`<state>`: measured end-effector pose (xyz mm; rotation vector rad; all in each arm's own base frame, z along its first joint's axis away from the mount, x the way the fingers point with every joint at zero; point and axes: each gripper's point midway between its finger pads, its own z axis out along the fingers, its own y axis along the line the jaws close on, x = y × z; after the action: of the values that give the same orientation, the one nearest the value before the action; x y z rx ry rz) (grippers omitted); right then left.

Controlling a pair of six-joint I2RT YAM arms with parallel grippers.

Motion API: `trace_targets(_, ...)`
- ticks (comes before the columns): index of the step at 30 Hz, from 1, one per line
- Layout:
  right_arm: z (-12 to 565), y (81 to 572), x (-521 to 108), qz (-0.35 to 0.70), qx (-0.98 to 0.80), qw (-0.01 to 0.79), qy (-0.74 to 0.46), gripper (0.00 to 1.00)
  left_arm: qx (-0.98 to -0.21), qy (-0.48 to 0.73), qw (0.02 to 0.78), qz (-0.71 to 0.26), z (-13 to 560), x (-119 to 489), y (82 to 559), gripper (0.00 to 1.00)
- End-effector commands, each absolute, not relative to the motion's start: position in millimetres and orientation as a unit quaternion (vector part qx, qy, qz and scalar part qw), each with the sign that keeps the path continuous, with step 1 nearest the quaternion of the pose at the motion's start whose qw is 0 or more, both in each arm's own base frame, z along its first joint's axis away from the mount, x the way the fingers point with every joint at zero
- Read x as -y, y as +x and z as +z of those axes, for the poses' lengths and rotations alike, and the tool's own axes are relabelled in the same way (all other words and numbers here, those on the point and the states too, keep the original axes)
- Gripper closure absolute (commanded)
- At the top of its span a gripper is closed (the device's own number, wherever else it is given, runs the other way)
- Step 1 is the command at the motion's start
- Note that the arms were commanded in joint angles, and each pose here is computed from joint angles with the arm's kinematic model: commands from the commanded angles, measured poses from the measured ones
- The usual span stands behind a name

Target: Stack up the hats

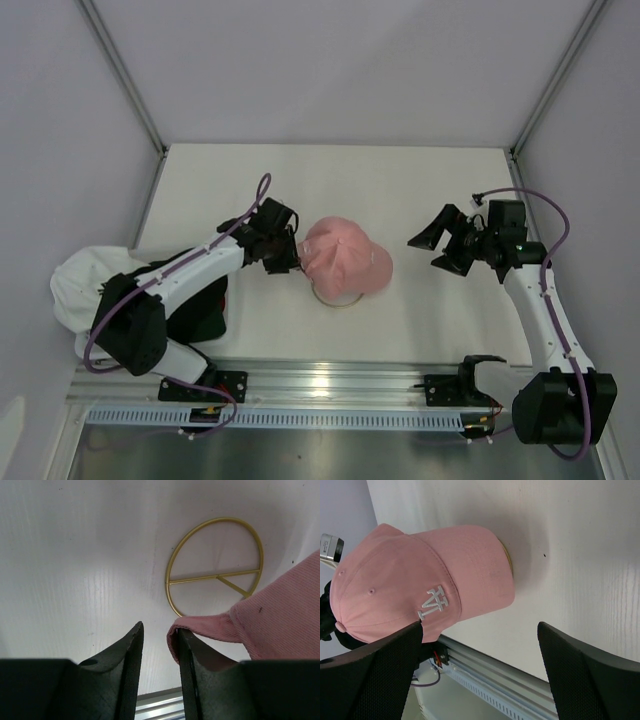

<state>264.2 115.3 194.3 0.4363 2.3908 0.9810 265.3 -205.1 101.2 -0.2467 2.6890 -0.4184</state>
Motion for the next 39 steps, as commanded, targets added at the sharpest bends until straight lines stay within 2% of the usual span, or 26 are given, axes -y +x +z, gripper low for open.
trace_targets(1,203,272,-113,0.354,-0.879,0.281,0.152,0.00,-0.969,-0.083,0.194,-0.125,92,195,256,0.59)
trace_targets(3,206,272,-110,0.344,-0.882,0.287,0.146,0.00,-0.965,-0.077,0.217,-0.122,105,189,259,0.54)
trace_targets(4,212,275,-109,0.341,-0.881,0.296,0.139,0.01,-0.966,-0.075,0.220,-0.116,109,185,257,0.41)
trace_targets(7,221,275,-114,0.337,-0.885,0.298,0.119,0.00,-0.959,-0.072,0.252,-0.111,134,175,257,0.27)
trace_targets(10,235,282,-117,0.338,-0.883,0.309,0.105,0.01,-0.948,-0.067,0.284,-0.127,160,171,256,0.21)
trace_targets(19,247,287,-120,0.338,-0.882,0.318,0.087,0.00,-0.925,-0.076,0.311,-0.205,213,166,244,0.11)
trace_targets(22,252,285,-122,0.343,-0.879,0.320,0.085,0.00,-0.921,-0.089,0.319,-0.205,229,151,240,0.05)
trace_targets(24,261,285,-124,0.348,-0.874,0.331,0.077,0.00,-0.929,-0.110,0.316,-0.158,235,119,232,0.01)
trace_targets(26,265,286,-126,0.349,-0.872,0.337,0.072,0.01,-0.918,-0.149,0.353,-0.100,262,80,231,0.01)
trace_targets(28,271,290,-128,0.351,-0.869,0.344,0.067,0.00,-0.922,-0.200,0.331,-0.016,260,39,204,0.01)
trace_targets(29,272,291,-131,0.353,-0.868,0.343,0.064,0.00,-0.889,-0.277,0.364,0.028,283,8,200,0.01)
trace_targets(31,274,295,-136,0.363,-0.864,0.344,0.059,0.00,-0.874,-0.336,0.341,0.085,285,-20,164,0.00)
trace_targets(36,272,298,-151,0.380,-0.864,0.327,0.041,0.01,-0.840,-0.415,0.340,0.087,272,-44,129,0.01)
trace_targets(39,269,298,-157,0.383,-0.865,0.323,0.035,0.00,-0.825,-0.454,0.309,0.132,257,-64,120,0.00)
